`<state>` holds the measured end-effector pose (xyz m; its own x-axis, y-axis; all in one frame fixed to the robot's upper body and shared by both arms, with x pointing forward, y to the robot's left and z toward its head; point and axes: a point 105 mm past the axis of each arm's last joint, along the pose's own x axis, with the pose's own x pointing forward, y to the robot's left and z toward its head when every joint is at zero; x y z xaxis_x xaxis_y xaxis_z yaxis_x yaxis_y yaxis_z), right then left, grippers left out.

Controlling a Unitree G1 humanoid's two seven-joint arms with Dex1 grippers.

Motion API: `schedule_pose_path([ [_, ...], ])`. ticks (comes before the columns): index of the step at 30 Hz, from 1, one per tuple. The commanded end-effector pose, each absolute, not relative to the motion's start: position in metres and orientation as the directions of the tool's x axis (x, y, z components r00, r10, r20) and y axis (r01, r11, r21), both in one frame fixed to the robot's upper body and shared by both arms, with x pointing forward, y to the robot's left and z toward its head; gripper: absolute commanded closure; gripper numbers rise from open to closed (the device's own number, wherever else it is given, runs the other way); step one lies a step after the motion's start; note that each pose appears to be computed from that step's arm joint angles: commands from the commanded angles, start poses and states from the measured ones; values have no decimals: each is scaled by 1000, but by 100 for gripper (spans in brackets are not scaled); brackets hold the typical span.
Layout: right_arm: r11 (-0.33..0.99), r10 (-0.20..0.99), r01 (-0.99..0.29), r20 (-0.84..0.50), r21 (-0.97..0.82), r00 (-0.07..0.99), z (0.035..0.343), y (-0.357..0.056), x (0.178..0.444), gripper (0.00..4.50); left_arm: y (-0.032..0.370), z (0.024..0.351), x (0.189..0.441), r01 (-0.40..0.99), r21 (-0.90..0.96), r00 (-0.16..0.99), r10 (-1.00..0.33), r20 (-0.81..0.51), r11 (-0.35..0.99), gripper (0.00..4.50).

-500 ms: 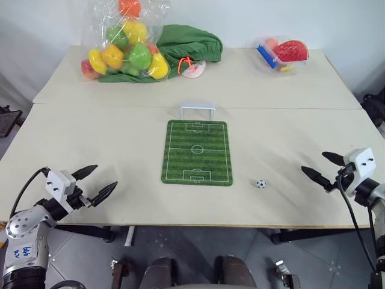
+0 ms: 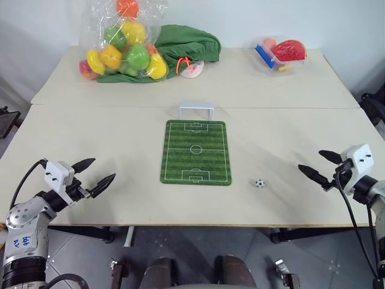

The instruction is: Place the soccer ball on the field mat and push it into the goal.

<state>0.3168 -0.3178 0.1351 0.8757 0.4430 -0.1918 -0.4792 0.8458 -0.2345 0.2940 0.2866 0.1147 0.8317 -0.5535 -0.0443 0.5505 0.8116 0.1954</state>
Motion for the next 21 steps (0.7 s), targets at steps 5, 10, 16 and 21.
schedule_pose_path([
  [5, 603, 677, -743, -306, -291, 670, 162, -253, 303, 3, 239, 136, 293, 732, 237, 658, -753, -7, 638, 0],
  [10, 384, 762, -881, -444, -277, 472, 150, -227, 287, 3, 219, 137, 287, 822, 238, 540, -841, -36, 518, 0],
  [16, 298, 783, -924, -492, -240, 381, 131, -214, 296, 3, 214, 132, 288, 844, 242, 507, -859, -69, 479, 0],
  [21, 301, 778, -926, -504, -226, 376, 113, -212, 310, 3, 213, 132, 286, 839, 242, 513, -856, -57, 487, 0],
])
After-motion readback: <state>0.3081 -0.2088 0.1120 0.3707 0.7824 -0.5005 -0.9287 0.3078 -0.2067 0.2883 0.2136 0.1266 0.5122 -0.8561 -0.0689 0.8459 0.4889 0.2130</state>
